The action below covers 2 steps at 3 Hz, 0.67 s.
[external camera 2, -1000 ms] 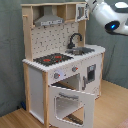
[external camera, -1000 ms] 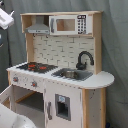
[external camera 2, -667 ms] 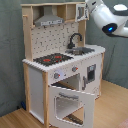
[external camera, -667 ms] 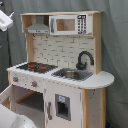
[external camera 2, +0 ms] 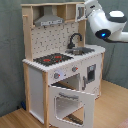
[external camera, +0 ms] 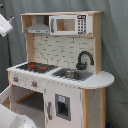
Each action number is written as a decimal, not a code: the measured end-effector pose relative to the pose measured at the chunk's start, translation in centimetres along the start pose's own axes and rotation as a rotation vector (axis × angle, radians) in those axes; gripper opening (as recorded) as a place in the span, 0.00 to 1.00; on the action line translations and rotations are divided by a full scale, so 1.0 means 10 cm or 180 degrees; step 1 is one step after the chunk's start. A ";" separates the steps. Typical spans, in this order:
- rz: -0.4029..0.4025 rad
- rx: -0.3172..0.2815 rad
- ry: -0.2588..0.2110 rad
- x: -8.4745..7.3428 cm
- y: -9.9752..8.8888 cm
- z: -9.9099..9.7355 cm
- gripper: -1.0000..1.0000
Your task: Play with the kitchen
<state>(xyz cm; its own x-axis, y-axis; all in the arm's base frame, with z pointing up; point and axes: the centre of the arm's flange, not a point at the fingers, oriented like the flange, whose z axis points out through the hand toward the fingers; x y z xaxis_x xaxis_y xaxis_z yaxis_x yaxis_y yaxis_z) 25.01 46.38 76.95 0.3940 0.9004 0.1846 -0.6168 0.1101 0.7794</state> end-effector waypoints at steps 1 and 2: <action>0.0194 -0.0021 -0.0172 0.01 -0.14 0.02 1.00; 0.0384 -0.0041 -0.0318 0.00 -0.30 0.09 1.00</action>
<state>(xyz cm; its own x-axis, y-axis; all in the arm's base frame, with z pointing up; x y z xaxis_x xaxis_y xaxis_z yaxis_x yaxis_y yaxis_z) 27.46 45.71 75.20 0.3820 0.8610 0.3357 -0.6722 0.0096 0.7403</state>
